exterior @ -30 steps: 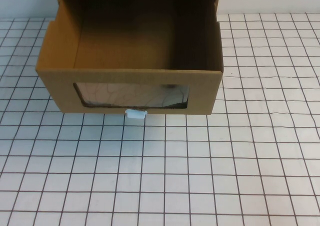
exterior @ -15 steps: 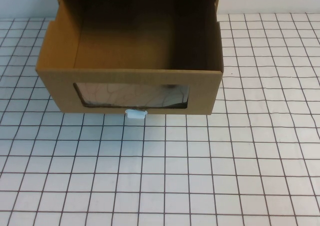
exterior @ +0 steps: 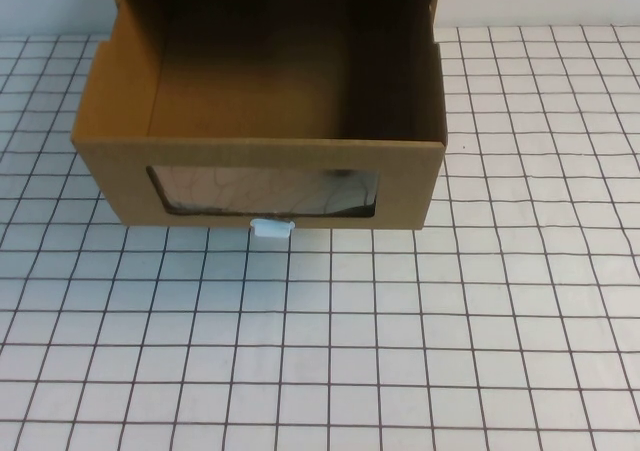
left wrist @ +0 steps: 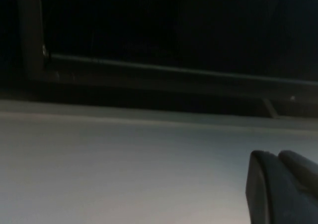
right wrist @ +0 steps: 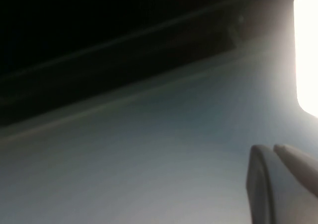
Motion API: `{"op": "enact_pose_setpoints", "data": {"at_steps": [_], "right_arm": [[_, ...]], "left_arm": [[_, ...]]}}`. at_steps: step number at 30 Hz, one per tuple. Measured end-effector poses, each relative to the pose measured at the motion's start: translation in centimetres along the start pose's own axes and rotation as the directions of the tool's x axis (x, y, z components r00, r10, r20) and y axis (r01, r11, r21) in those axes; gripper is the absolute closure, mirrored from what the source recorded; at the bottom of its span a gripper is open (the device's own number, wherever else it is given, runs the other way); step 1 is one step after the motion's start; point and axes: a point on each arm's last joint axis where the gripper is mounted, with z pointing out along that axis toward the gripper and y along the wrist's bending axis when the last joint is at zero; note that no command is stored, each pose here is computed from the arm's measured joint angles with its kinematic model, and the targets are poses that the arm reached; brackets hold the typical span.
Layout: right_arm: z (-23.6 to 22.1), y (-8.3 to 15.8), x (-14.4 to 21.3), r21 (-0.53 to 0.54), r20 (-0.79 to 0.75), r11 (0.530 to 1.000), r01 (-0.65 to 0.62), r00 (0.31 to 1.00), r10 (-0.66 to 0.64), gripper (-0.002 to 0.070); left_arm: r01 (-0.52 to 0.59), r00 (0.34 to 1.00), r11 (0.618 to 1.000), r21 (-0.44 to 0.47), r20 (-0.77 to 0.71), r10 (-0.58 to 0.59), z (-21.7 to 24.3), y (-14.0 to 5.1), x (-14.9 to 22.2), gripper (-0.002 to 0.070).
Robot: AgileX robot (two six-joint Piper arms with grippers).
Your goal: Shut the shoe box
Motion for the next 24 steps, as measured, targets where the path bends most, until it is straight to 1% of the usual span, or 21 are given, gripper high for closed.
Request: {"op": "enact_pose_setpoints", "data": {"at_steps": [4,6,8,9,10,12,13,14,15,17,19,20,22,24], "right_arm": [[3.5,1.1,-3.0,-0.02,0.087,1.0,-0.012,0.996,0.014,0.069],[5.8,1.4,-3.7,-0.026,0.093,0.999,-0.029,0.995,0.031,0.069],[8.0,1.7,-3.9,-0.019,0.046,0.999,-0.044,0.998,0.045,0.069],[9.4,1.8,-3.7,-0.009,-0.005,0.999,-0.05,0.999,0.05,0.0689],[10.7,1.9,-3.4,0.005,-0.071,0.998,-0.055,0.996,0.055,0.069],[13.0,2.0,-2.4,0.037,-0.218,0.998,-0.054,0.974,0.061,0.0689],[14.1,1.9,-1.4,0.062,-0.327,0.997,-0.049,0.943,0.066,0.0689],[15.2,1.8,-0.6,0.078,-0.4,0.996,-0.04,0.914,0.068,0.0689],[16.2,1.7,0.6,0.099,-0.492,0.995,-0.028,0.868,0.073,0.069],[17.3,1.2,3.2,0.137,-0.645,0.991,0.0,0.759,0.089,0.0689],[17.8,0.4,6.4,0.166,-0.776,0.985,0.047,0.622,0.101,0.069],[17.8,0.0,7.7,0.163,-0.817,0.984,0.076,0.569,0.091,0.0689],[17.5,-0.9,10.6,0.133,-0.891,0.981,0.143,0.45,0.056,0.0689],[17.1,-1.6,13.0,0.127,-0.935,0.978,0.167,0.349,0.062,0.0689]], "left_arm": [[-0.053,0.997,0.999,-0.002,0.053,0.053,3.0,0.3,-2.5,0.0677],[-0.074,0.997,0.997,-0.002,0.037,0.074,4.6,0.5,-2.8,0.0677],[-0.082,0.996,0.997,-0.009,-0.035,0.082,6.5,0.8,-2.7,0.0677],[-0.085,0.994,0.996,-0.014,-0.072,0.084,7.4,1.0,-2.8,0.0677],[-0.087,0.986,0.996,-0.021,-0.146,0.083,8.4,1.2,-2.5,0.0677],[-0.092,0.95,0.995,-0.034,-0.304,0.077,10.1,1.6,-1.5,0.0677],[-0.093,0.914,0.995,-0.042,-0.4,0.069,10.9,1.9,-0.7,0.0677],[-0.091,0.856,0.994,-0.054,-0.515,0.05,11.6,2.2,0.4,0.0677],[-0.088,0.812,0.994,-0.062,-0.583,0.036,12.1,2.4,1.3,0.0677],[-0.091,0.69,0.993,-0.073,-0.724,0.01,12.9,2.7,3.7,0.0677],[-0.093,0.585,0.993,-0.075,-0.811,-0.006,13.2,2.9,6.3,0.0677],[-0.093,0.542,0.993,-0.075,-0.84,-0.013,13.2,2.9,7.5,0.0677],[-0.085,0.481,0.993,-0.082,-0.876,-0.031,13.2,3.0,9.4,0.0677],[-0.07,0.427,0.993,-0.098,-0.902,-0.059,13.2,2.9,11.2,0.0677]]}}
